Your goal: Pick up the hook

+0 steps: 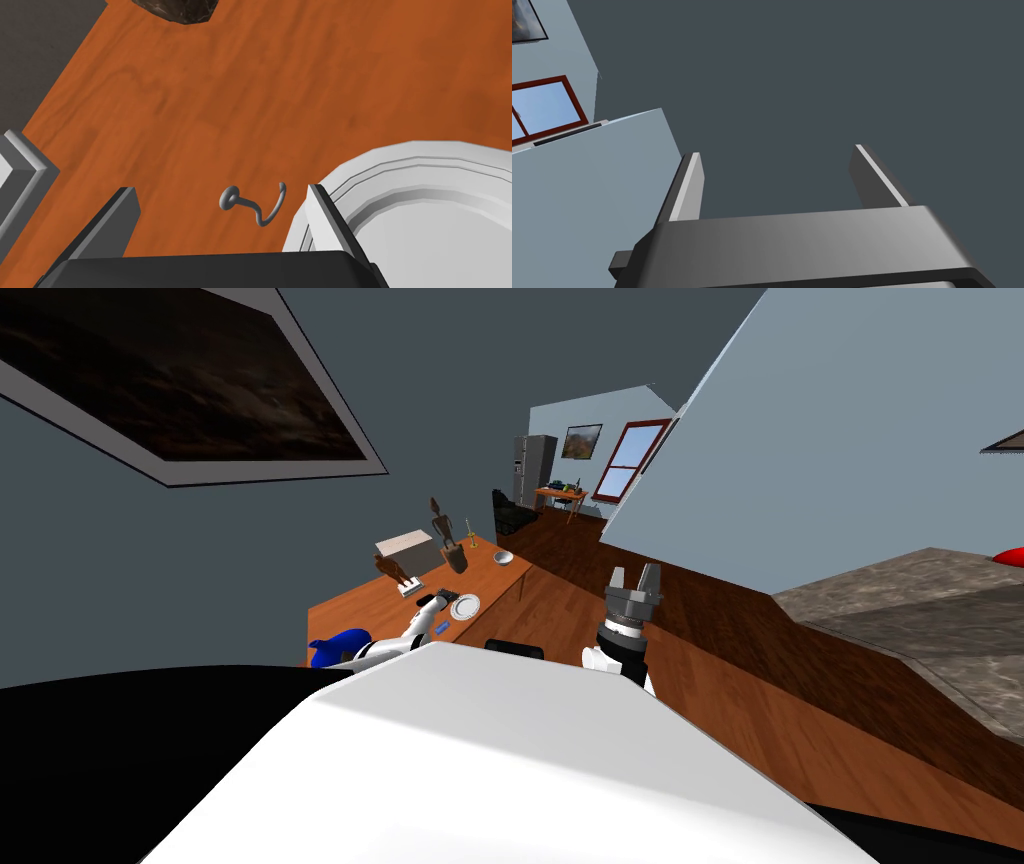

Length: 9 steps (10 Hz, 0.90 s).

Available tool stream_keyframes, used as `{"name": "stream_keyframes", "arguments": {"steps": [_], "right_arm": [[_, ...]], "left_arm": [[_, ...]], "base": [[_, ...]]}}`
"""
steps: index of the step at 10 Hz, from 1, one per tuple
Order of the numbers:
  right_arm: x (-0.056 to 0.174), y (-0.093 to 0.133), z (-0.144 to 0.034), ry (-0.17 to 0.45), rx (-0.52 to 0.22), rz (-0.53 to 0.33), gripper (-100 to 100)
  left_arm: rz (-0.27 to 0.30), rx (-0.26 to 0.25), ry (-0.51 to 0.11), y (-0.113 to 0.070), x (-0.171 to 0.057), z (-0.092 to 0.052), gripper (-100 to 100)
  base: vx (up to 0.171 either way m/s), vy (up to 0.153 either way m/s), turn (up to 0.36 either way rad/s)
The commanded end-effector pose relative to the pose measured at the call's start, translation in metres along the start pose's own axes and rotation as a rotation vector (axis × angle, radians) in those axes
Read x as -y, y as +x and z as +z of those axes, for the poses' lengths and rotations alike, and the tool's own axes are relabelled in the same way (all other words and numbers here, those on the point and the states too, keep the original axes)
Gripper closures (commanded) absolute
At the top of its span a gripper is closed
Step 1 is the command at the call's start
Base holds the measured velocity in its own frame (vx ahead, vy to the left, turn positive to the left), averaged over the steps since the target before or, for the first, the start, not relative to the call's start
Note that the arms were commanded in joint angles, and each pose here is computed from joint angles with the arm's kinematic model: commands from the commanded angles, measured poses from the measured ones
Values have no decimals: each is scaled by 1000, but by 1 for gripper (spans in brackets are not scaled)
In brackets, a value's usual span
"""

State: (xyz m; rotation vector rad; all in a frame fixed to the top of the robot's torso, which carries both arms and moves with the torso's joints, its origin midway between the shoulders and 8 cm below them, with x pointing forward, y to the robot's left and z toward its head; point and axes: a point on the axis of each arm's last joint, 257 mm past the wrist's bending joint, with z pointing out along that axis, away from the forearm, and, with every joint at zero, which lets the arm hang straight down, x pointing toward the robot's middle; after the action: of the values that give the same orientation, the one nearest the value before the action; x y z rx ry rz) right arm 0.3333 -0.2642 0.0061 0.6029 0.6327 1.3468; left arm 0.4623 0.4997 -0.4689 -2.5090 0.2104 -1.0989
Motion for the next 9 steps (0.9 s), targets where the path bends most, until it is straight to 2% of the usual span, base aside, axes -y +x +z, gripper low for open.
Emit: {"name": "stream_keyframes", "arguments": {"steps": [1,6,7,8,9], "right_arm": [[0,0,0,0,0,0,0],[0,0,0,0,0,0,0],[0,0,0,0,0,0,0],[0,0,0,0,0,0,0],[0,0,0,0,0,0,0]], "left_arm": [[-41,27,-17,-9,-4,2,-100],[-172,110,-70,-34,-15,6,-100],[-153,99,-63,-30,-13,6,-100],[-158,102,-65,-31,-14,6,0],[-144,94,-81,-24,-31,8,-100]], "base": [[-9,12,-45],[-10,17,-57],[-3,8,-11],[0,0,0],[15,40,188]]}}
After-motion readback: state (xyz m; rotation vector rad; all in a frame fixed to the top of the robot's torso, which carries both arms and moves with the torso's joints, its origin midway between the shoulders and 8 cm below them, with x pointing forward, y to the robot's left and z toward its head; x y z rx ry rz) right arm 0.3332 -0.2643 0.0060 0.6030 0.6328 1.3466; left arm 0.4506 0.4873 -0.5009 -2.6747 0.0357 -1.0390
